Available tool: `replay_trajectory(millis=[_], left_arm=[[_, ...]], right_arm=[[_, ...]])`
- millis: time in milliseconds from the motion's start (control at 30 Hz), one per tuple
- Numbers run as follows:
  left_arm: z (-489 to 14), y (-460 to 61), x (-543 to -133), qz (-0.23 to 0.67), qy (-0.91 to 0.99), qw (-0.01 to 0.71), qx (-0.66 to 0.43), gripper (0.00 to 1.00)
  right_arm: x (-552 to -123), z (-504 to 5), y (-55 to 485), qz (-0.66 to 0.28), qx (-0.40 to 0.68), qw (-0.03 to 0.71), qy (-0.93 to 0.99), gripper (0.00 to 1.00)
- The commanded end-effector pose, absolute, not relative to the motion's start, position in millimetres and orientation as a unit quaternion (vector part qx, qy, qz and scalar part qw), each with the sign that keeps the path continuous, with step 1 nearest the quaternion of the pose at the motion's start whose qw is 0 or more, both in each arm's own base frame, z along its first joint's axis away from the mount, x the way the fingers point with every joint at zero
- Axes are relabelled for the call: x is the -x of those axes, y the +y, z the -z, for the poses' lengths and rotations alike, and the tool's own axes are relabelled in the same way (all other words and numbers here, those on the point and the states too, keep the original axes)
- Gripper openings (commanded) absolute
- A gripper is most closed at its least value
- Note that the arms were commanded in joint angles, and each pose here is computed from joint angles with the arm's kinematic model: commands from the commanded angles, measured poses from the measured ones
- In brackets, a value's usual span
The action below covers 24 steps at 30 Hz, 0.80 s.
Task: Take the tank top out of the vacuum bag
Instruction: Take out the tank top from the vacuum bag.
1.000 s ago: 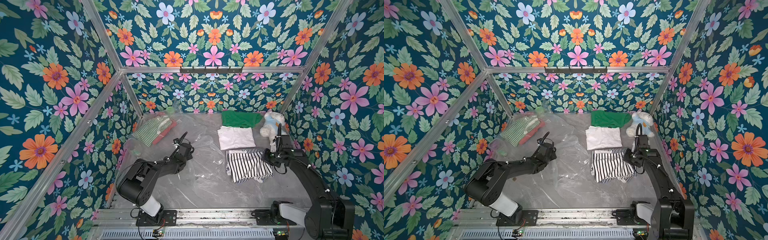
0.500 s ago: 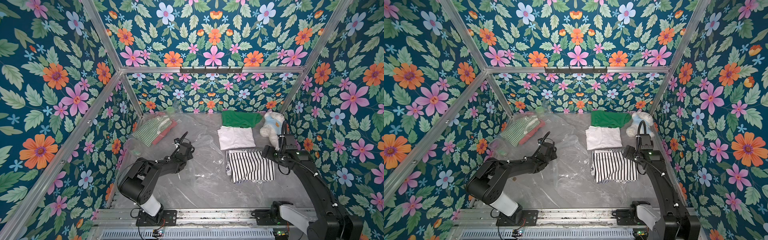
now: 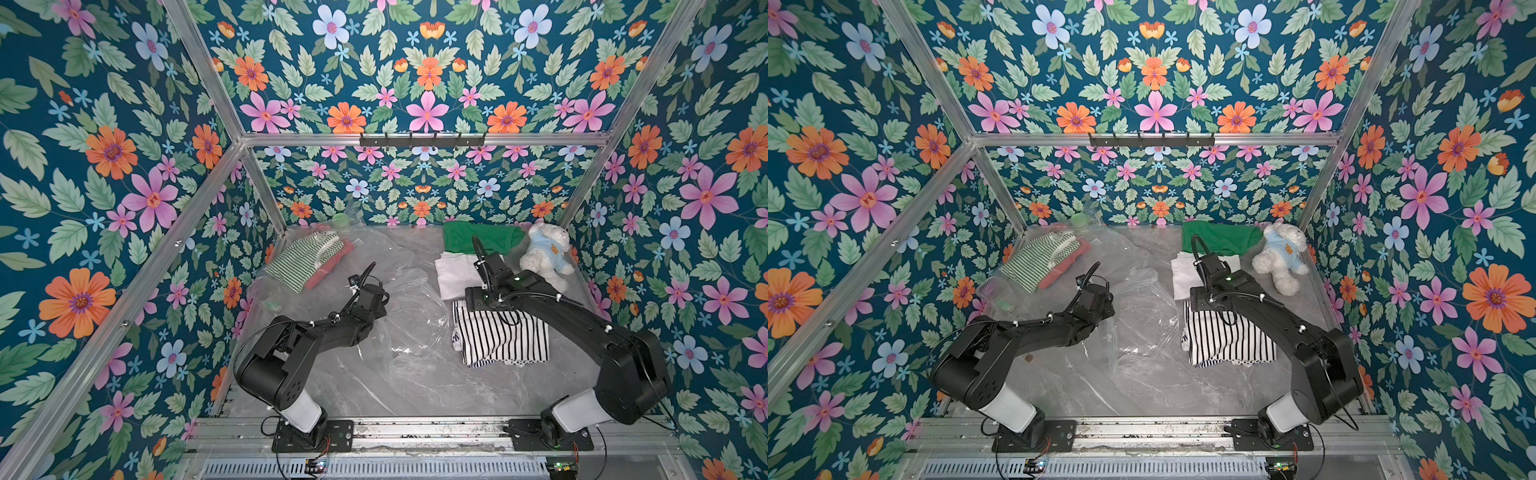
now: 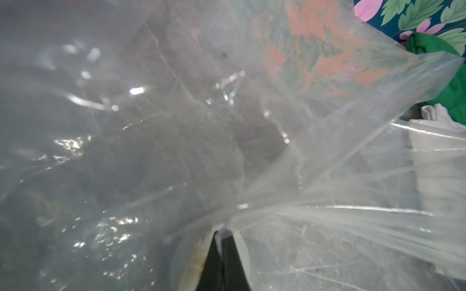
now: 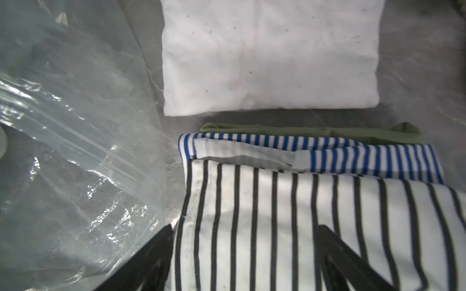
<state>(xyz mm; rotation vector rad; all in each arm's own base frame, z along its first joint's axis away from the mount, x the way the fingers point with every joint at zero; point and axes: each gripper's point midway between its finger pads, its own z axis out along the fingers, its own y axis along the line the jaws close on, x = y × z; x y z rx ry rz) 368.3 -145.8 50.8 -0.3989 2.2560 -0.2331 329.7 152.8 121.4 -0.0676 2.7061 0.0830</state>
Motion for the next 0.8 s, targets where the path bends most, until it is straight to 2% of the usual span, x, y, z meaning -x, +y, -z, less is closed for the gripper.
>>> replay_trajectory(millis=[0, 167, 300, 367, 467, 533, 667, 767], left_arm=[[-50.6, -141.6, -368.1, 0.082, 0.894, 0.41, 0.16, 0.0], [-50.2, -143.2, -369.0, 0.085, 0.894, 0.409, 0.16, 0.0], [-50.8, -142.9, -369.2, 0.084, 0.894, 0.41, 0.16, 0.0], [-51.2, -142.5, -368.7, 0.084, 0.894, 0.41, 0.16, 0.0], [-53.8, -141.9, -368.2, 0.085, 0.893, 0.412, 0.162, 0.0], [-55.7, -141.5, -367.5, 0.086, 0.892, 0.413, 0.162, 0.0], [-58.6, -140.8, -367.2, 0.086, 0.891, 0.415, 0.161, 0.0], [-64.3, -142.8, -366.9, 0.071, 0.892, 0.421, 0.147, 0.0]], right_arm=[[-334.1, -107.5, 159.4, -0.004, 0.038, 0.205, 0.978, 0.82], [-333.7, -72.8, 164.3, 0.015, 0.052, 0.16, 0.986, 0.73], [-333.1, -54.2, 166.6, 0.023, 0.061, 0.135, 0.989, 0.6], [-332.8, -46.6, 167.8, 0.024, 0.06, 0.126, 0.99, 0.49], [-334.7, -37.7, 168.7, 0.025, 0.052, 0.121, 0.991, 0.23], [-338.7, -36.2, 170.6, 0.023, 0.048, 0.127, 0.99, 0.11], [-354.3, -49.2, 177.4, 0.008, 0.046, 0.168, 0.985, 0.09], [-365.2, -74.0, 181.6, -0.016, 0.04, 0.227, 0.973, 0.08]])
